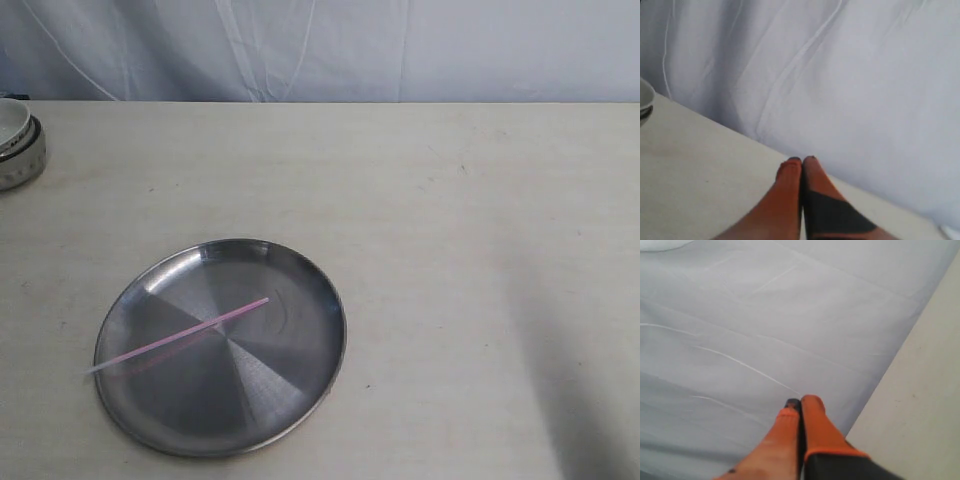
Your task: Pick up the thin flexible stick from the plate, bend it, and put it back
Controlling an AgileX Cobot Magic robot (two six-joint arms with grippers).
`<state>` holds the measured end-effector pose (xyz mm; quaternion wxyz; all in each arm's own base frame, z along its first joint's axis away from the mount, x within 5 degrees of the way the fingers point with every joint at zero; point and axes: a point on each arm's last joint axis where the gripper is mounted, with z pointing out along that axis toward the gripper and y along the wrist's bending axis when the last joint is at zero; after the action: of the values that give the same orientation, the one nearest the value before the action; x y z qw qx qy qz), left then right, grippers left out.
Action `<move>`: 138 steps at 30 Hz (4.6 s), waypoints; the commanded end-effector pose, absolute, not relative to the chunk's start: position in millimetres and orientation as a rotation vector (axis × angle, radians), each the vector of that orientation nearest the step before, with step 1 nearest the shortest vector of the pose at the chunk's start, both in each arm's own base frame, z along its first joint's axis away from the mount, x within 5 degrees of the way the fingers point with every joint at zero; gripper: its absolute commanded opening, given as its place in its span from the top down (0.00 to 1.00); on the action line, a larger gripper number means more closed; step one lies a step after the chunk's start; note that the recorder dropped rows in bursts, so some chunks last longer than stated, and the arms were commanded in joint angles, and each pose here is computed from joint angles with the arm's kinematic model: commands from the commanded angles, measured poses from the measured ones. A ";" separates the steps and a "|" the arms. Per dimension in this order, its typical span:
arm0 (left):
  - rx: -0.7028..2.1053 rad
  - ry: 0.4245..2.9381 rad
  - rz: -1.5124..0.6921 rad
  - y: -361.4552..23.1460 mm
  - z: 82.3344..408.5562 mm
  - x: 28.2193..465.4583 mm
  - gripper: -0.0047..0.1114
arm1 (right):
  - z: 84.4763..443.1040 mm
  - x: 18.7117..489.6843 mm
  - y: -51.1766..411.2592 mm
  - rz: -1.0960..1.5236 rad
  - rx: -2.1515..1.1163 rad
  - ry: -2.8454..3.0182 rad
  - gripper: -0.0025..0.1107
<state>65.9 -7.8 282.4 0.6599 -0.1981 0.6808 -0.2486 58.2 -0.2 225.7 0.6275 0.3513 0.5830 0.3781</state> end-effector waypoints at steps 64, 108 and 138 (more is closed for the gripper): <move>1.492 2.882 -0.152 -100.5 137.6 270.6 0.48 | 249.2 72.6 -0.3 0.563 0.556 1.477 0.99; 1.352 2.712 -0.174 -102.4 207.3 261.7 0.96 | 293.1 195.6 41.4 -0.085 -0.257 2.266 0.99; 1.271 2.644 -0.885 -140.4 248.1 252.2 0.96 | 265.8 200.8 163.0 -0.026 -1.455 1.773 0.44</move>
<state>253.0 -138.1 242.8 0.0297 0.4110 0.8674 -0.2790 197.2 159.3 264.0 0.3935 -0.5784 0.7145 -0.0089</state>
